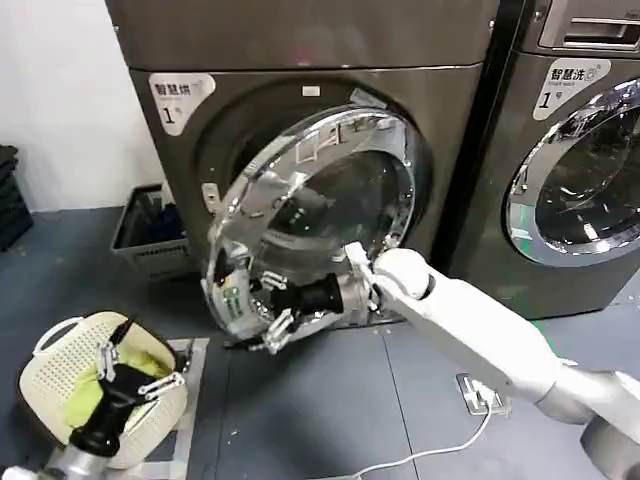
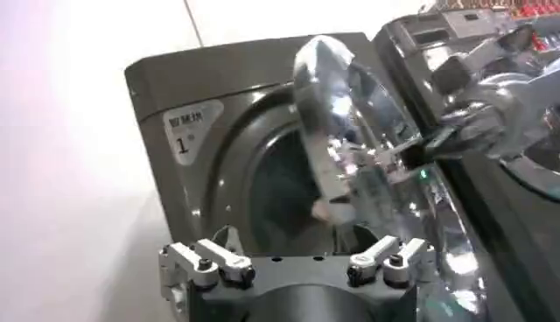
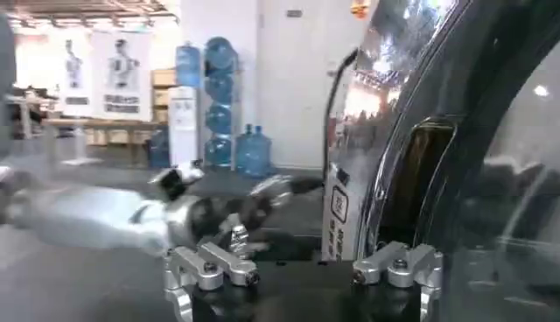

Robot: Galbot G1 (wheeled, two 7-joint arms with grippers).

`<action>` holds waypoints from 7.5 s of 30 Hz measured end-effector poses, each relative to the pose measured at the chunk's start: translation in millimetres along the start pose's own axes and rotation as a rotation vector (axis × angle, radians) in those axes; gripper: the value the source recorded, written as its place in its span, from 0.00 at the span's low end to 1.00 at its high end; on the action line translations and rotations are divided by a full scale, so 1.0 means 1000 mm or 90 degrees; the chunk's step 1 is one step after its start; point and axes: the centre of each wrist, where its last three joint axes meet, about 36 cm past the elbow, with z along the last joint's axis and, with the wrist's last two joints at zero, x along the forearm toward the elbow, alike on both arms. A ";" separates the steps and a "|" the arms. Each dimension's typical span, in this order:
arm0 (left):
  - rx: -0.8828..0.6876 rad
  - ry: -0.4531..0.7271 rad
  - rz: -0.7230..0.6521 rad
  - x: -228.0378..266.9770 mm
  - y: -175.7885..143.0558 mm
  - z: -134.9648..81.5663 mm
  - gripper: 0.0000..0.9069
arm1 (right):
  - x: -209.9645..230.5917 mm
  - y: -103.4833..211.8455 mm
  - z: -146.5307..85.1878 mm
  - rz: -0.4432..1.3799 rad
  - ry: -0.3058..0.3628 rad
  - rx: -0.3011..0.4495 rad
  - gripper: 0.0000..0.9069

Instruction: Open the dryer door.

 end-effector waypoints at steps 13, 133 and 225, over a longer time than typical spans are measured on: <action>0.008 -0.007 0.035 -0.044 0.005 0.013 1.00 | 0.057 0.042 -0.009 -0.027 0.010 0.033 1.00; 0.162 -0.135 0.428 -0.413 -0.300 -0.043 1.00 | 0.165 0.731 0.003 2.180 0.682 0.253 1.00; 0.463 0.798 -0.409 -0.120 0.129 -0.079 1.00 | 0.219 0.629 0.061 2.030 0.444 0.076 1.00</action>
